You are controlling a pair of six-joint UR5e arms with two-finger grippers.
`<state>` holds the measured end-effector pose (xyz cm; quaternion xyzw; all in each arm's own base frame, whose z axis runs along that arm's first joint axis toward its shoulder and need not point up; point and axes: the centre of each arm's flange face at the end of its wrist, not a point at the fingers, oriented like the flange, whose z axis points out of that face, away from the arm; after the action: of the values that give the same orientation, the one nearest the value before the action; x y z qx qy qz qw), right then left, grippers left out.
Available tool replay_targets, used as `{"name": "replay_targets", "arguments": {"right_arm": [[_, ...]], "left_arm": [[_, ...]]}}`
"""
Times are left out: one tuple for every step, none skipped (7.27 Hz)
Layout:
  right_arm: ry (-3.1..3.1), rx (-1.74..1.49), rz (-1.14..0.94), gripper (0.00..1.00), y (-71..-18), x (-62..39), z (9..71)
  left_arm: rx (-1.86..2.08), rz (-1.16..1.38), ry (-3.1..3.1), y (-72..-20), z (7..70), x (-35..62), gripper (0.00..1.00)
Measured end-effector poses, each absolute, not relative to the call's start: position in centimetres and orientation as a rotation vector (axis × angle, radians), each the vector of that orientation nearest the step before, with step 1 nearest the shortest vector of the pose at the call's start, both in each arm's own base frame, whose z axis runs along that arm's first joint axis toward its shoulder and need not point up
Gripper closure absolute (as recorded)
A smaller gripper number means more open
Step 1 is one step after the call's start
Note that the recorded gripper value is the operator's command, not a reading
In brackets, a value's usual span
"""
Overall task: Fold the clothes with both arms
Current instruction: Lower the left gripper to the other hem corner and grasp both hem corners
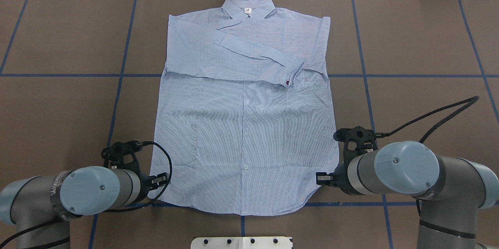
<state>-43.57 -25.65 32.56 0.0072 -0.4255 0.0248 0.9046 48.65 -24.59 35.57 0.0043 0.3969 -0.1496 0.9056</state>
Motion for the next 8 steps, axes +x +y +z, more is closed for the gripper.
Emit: {"name": "replay_targets", "arguments": {"right_arm": [[-0.882,0.015,0.05,1.0,-25.62,-43.56,32.46],[-0.883,0.015,0.049,1.0,-25.59,-43.53,32.37],[-0.884,0.013,0.048,1.0,-25.53,-43.54,32.33],[-0.885,0.013,0.047,1.0,-25.51,-43.54,32.3],[-0.885,0.013,0.047,1.0,-25.51,-43.53,32.3],[-0.884,0.013,0.047,1.0,-25.54,-43.53,32.33],[-0.883,0.013,0.049,1.0,-25.6,-43.5,32.39],[-0.883,0.013,0.049,1.0,-25.62,-43.48,32.41]], "left_arm": [[0.006,-0.303,0.817,-24.27,35.65,48.83,0.37],[0.004,-0.299,0.814,-24.05,35.8,48.89,0.39],[0.003,-0.297,0.807,-23.92,36.0,48.91,0.41],[0.001,-0.297,0.792,-23.87,36.1,48.98,0.46],[-0.001,-0.297,0.775,-23.83,36.05,49.08,0.51],[-0.002,-0.296,0.769,-23.79,35.95,49.15,0.55],[-0.002,-0.295,0.767,-23.77,35.9,49.2,0.63],[-0.002,-0.295,0.766,-23.76,35.87,49.23,0.75]]}}
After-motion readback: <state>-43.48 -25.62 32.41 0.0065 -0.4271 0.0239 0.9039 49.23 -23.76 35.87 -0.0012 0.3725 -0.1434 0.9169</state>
